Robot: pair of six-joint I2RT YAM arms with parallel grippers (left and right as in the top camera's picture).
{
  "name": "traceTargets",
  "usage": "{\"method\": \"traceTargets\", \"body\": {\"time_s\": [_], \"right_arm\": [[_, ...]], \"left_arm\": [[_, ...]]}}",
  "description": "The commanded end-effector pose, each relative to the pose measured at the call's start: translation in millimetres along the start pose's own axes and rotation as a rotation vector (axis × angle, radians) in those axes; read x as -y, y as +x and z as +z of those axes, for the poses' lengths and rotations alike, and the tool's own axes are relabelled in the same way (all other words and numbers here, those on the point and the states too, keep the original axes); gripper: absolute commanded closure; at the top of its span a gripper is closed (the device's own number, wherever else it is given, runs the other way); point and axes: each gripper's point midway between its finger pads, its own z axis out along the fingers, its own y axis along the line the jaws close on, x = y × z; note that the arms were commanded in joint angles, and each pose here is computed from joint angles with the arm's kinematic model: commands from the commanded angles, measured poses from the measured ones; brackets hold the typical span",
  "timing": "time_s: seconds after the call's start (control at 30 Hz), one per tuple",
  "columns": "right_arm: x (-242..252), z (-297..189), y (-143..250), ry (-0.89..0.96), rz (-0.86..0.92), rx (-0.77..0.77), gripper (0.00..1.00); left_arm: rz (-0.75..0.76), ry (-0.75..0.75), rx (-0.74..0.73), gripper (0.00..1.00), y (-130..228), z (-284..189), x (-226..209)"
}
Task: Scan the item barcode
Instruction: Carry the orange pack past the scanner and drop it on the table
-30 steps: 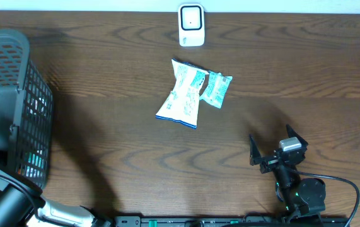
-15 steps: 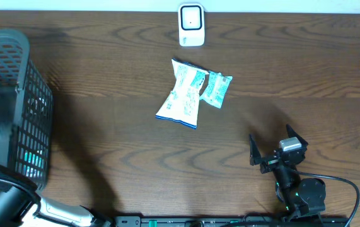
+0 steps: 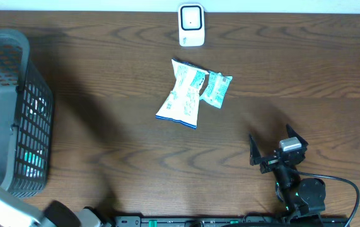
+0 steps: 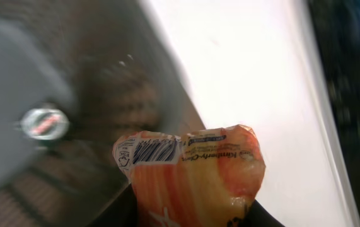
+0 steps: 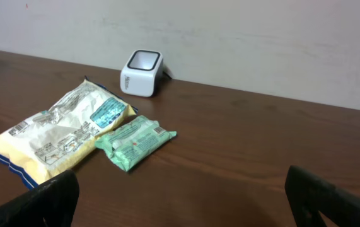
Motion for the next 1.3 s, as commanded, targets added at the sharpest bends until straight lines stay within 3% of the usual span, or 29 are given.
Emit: {"method": "traceTargets", "body": {"time_s": [0.0,0.1,0.33,0.43,0.57,0.67,0.77,0.83,0.9,0.97,1.0,1.17,1.27], "right_arm": [[-1.4,-0.1,0.4,-0.005,0.009,0.000,0.01],[-1.4,-0.1,0.4,-0.005,0.009,0.000,0.01],[-1.4,-0.1,0.4,-0.005,0.009,0.000,0.01],[-1.4,-0.1,0.4,-0.005,0.009,0.000,0.01],[-1.4,-0.1,0.4,-0.005,0.009,0.000,0.01],[-1.4,-0.1,0.4,-0.005,0.009,0.000,0.01],[-1.4,-0.1,0.4,-0.005,0.009,0.000,0.01],[-1.4,-0.1,0.4,-0.005,0.009,0.000,0.01],[-1.4,-0.1,0.4,-0.005,0.009,0.000,0.01],[-1.4,-0.1,0.4,-0.005,0.009,0.000,0.01],[-1.4,-0.1,0.4,-0.005,0.009,0.000,0.01],[-1.4,-0.1,0.4,-0.005,0.009,0.000,0.01],[-1.4,-0.1,0.4,-0.005,0.009,0.000,0.01]], "left_arm": [[0.275,0.150,-0.121,0.81,57.9,3.2,67.0],[0.397,0.192,-0.295,0.81,125.9,29.6,101.0],[0.658,0.118,-0.634,0.81,279.8,106.5,122.8],[0.757,0.124,-0.796,0.81,364.1,145.2,126.3],[0.821,0.106,-0.915,0.78,435.3,180.8,114.0],[0.803,0.002,-1.032,0.77,499.4,208.5,81.5],[0.833,-0.059,-1.111,0.76,539.4,217.4,54.4],[0.855,-0.076,-1.142,0.64,558.0,218.1,44.0],[0.875,-0.074,-1.158,0.40,571.1,217.3,40.2],[0.893,-0.046,-1.154,0.22,577.7,216.7,44.2],[0.895,-0.034,-1.148,0.18,577.1,216.3,48.2],[0.841,0.035,-1.079,0.15,538.4,217.1,83.7],[0.827,0.130,-0.969,0.15,475.5,205.5,122.1]]}}
